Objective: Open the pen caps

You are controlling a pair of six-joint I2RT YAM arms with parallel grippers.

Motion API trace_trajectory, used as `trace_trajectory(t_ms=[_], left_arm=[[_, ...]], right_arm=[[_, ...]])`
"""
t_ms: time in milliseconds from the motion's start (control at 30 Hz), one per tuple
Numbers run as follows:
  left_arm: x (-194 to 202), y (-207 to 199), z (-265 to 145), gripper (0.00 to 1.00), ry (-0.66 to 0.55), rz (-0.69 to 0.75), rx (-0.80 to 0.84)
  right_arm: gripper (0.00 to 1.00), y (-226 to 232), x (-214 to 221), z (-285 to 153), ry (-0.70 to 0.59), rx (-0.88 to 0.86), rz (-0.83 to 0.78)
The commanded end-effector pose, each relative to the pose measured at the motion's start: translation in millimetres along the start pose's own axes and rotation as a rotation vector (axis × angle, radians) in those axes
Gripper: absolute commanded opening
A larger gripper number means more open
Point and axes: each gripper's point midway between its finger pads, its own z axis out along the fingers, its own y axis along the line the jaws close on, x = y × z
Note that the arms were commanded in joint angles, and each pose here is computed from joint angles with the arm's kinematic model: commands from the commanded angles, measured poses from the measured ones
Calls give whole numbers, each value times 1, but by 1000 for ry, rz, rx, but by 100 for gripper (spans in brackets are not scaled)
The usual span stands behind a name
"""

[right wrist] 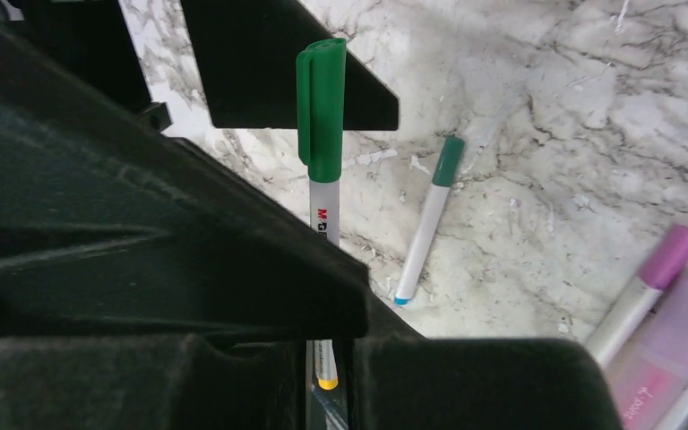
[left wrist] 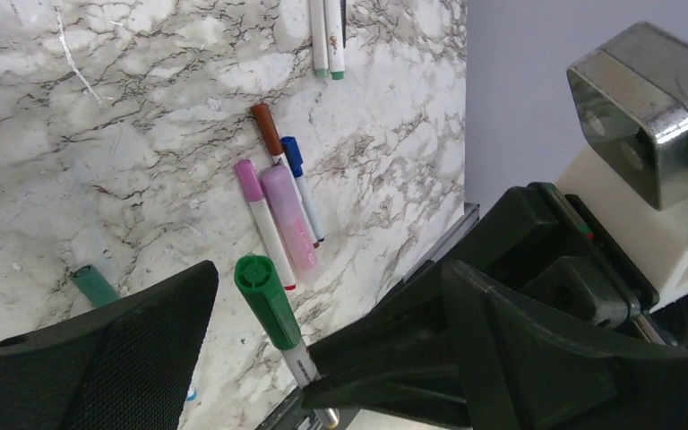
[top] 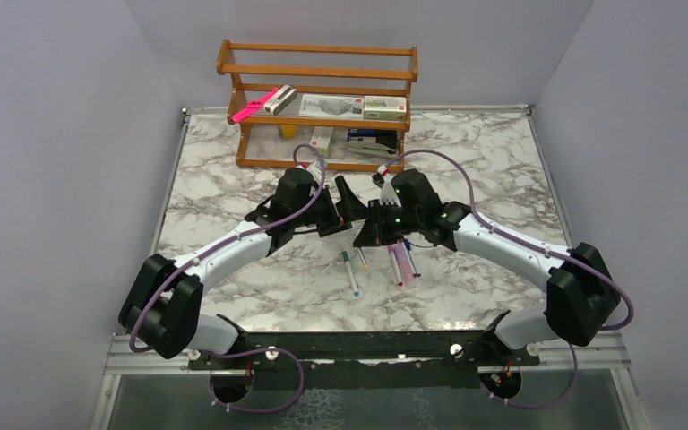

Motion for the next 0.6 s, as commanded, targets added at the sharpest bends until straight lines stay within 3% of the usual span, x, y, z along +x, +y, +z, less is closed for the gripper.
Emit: trace_trajectory(t_ms=[0, 167, 267, 367, 433, 567], left_arm=[[6, -23, 12, 98, -14, -19, 87], [11, -24, 16, 95, -17, -20, 84], [11, -24, 16, 86, -23, -16, 82], [12, -24, 17, 70, -21, -14, 80], [12, -24, 18, 51, -17, -12, 79], [15, -20, 19, 26, -8, -8, 62]], right_arm=[[2, 26, -6, -3, -26, -127, 14], [2, 24, -7, -8, -50, -109, 17], [2, 22, -8, -10, -60, -99, 22], [2, 20, -8, -11, -65, -83, 28], [2, 18, -7, -11, -64, -74, 31], [2, 15, -5, -11, -63, -63, 40]])
